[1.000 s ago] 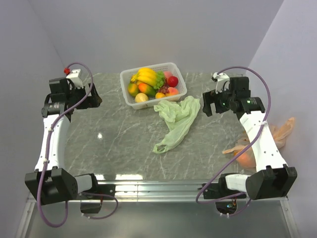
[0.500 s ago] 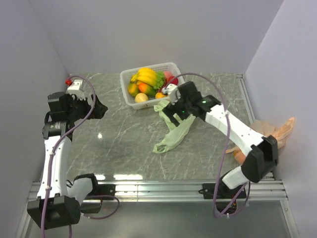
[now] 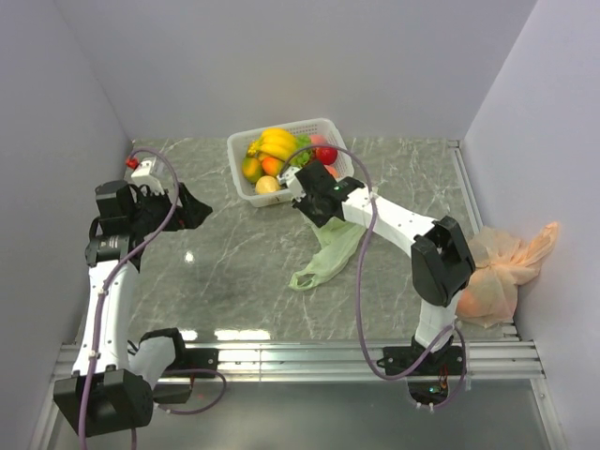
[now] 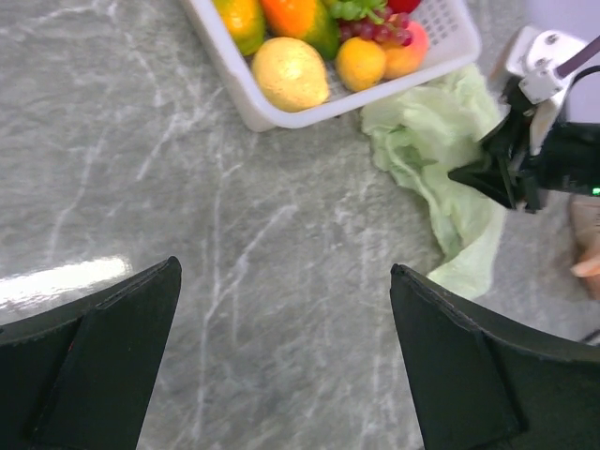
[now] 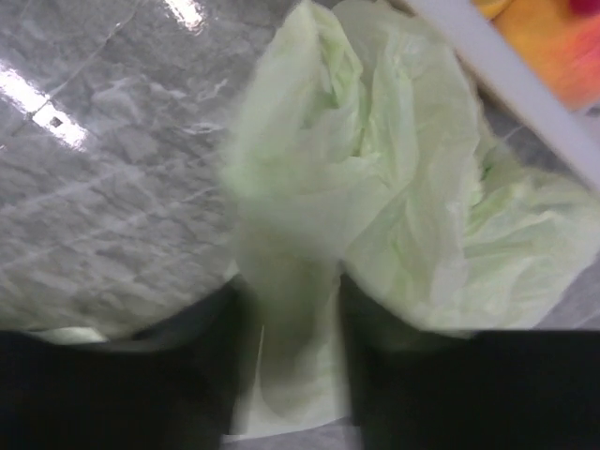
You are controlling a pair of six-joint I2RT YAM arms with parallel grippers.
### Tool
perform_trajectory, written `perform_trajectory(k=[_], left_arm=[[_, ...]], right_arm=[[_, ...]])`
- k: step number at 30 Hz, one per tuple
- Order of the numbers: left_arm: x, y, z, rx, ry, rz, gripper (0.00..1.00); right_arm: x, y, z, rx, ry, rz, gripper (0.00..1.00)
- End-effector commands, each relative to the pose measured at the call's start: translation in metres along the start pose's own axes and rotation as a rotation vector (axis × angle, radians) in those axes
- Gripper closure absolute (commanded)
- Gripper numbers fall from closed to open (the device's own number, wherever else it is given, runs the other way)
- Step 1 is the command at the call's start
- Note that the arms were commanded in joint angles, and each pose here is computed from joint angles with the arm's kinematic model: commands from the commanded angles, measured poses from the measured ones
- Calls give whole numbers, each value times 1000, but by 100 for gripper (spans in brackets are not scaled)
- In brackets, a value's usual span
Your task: Place the fake fruits into the plastic bag and tie a complex knot
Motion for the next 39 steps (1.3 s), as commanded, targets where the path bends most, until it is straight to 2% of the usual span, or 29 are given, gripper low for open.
perform_trajectory(k=[1, 3, 5, 6, 13, 14, 15, 17, 25, 28, 33, 39], left_arm=[[5, 4, -16, 26, -115, -35, 0], [6, -4, -17, 24, -152, -39, 1], [5, -16, -16, 31, -198, -14, 1], [4, -28, -17, 52, -246, -6, 1], [-19, -46, -32, 40, -341, 23, 1], [-22, -41, -35, 26, -352, -1, 1], [-29, -46, -45, 29, -390, 37, 1], [-33, -40, -56, 14, -437, 33, 1], [-40, -29, -93, 54, -575, 36, 1], [-44, -38, -105, 53, -593, 60, 1], [-60, -63, -111, 73, -556, 101, 1], [-87, -67, -104, 65, -403, 29, 1]], right_arm=[[35, 25, -18, -79, -14, -156, 79], [63, 33, -21, -102, 23, -253, 100], [95, 37, -28, -129, 52, -359, 100], [125, 39, -32, -159, 137, -517, 100], [179, 53, -38, -278, 201, -690, 100], [183, 54, -36, -329, 220, -696, 100], [185, 54, -35, -352, 228, -700, 100], [189, 53, -31, -381, 262, -721, 100], [183, 40, -22, -399, 286, -701, 100], [186, 40, -18, -413, 315, -713, 100], [189, 43, -17, -457, 348, -724, 100], [201, 43, -10, -469, 423, -765, 100]])
Point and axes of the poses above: each gripper's point midway between its finger pads, its own x axis back along the fingers, its own z axis along the line the jaws close on, y = z × x, the point moved 9 cm from there along x, back along the fingers, and after that the axes turned 8 degrees about x, right-handed, at the moved point
